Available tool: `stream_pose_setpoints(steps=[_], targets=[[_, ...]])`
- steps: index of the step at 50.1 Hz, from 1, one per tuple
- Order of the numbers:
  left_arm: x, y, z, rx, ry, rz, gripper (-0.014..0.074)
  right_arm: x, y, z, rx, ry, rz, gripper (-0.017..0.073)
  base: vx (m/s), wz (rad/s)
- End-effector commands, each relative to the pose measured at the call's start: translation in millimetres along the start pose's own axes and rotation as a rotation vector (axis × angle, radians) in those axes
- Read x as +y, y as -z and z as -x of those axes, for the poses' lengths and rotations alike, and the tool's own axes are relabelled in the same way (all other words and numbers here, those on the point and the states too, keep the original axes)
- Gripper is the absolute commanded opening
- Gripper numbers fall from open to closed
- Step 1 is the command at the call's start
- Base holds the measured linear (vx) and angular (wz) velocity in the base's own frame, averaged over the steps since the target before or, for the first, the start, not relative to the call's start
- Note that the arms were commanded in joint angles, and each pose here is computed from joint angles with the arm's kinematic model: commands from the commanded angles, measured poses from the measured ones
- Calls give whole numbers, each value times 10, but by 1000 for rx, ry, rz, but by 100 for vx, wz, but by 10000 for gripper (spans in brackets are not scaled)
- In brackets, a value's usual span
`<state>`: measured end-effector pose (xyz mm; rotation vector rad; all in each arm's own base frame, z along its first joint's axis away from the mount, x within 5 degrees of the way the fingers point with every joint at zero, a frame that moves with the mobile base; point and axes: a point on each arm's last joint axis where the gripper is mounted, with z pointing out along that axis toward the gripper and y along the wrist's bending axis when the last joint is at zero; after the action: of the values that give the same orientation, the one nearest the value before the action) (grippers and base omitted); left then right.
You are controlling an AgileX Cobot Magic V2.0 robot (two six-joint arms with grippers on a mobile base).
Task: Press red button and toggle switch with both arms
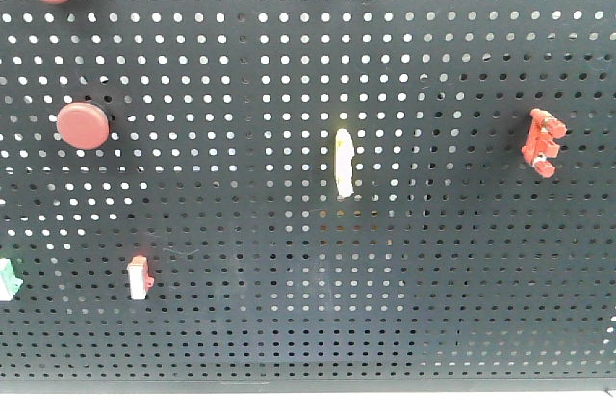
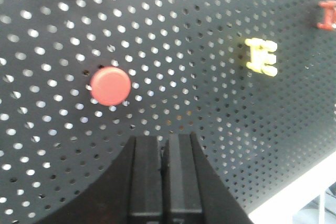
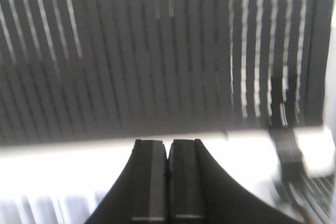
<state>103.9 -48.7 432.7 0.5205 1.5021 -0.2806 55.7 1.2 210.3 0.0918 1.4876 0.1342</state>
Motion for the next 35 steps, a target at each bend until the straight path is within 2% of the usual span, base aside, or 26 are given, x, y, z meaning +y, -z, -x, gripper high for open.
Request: stream_pose_setpoints(steps=[1,7,13,15,19,22,24,27,32,35], targets=[[35,34,138,-85,34,40,1,68,68,549,-228,-34,22,0,0,0],[46,31,144,-93,34,50,1,154,43,1106,-268,-20,32,0,0,0],[59,33,154,-104,35,65,1,232,-190,1628,-249,-20,32,0,0,0],[61,33,156,-106,35,67,1,254,-287,1753,-230,-33,35,0,0,0],[61,33,156,-106,35,67,1,328,-538,2000,-157,-102,70,0,0,0],[61,33,156,-106,36,67,1,421,-735,2127,-77,-156,123,0,0,0],[61,33,156,-106,37,67,1,506,-863,2184,-16,-158,170,0,0,0],[61,33,156,-106,37,67,1,651,-1038,2242,41,-135,245,0,0,0],[61,33,156,-106,37,67,1,1003,-1333,2287,72,-31,401,0,0,0],[61,32,153,-105,37,67,1,1202,-1454,2309,40,13,469,0,0,0]])
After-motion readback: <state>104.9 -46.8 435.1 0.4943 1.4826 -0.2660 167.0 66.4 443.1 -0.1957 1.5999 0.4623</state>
